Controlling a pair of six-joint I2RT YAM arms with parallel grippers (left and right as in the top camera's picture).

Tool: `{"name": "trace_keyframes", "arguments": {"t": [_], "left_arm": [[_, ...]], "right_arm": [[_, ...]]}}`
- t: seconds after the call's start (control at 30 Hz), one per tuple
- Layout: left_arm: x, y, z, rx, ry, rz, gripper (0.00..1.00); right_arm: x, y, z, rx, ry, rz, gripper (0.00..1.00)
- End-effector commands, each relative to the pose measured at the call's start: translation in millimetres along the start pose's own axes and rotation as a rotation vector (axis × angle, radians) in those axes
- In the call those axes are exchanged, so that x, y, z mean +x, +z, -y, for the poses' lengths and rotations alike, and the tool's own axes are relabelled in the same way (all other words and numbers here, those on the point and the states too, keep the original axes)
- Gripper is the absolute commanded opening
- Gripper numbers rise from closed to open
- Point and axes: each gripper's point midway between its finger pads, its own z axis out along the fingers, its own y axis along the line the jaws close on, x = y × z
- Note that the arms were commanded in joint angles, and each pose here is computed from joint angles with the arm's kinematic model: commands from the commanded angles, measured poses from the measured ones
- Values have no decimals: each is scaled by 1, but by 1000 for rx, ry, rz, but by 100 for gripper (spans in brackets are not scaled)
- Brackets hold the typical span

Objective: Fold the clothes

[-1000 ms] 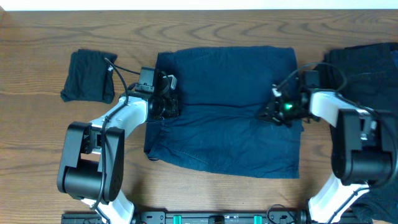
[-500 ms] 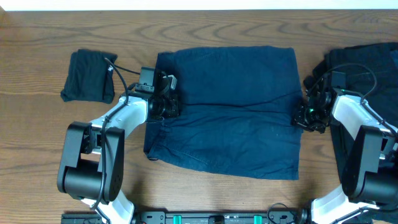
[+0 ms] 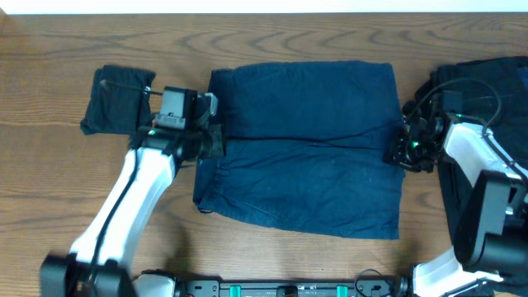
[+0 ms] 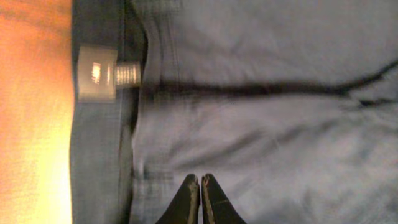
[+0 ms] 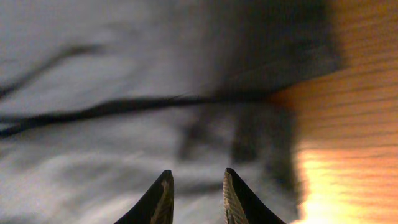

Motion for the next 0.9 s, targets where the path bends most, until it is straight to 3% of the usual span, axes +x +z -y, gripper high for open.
{"name": "trace_keyframes", "arguments": {"t": [0.0,0.3,0.47,0.57,0.87], "left_arm": [[17,-9,-5,-34,-68,-52,6],[94,19,-37,-123,-155,-330,6],[117,33,-48,-154,-186,-427,6],[133,39,-55,-173,-205,-486,6],[171,46,-83,-289,-222,-598,6]], "right_arm": [[-6,-37,-49,-211,-98,66,25],[32,-13,-35,-95,-106,-32,24],[49,15,-13,-34,-101,-34,24],[49,26,7,54,-62,-2,29],[49,31,12,69,-62,17,30]]}}
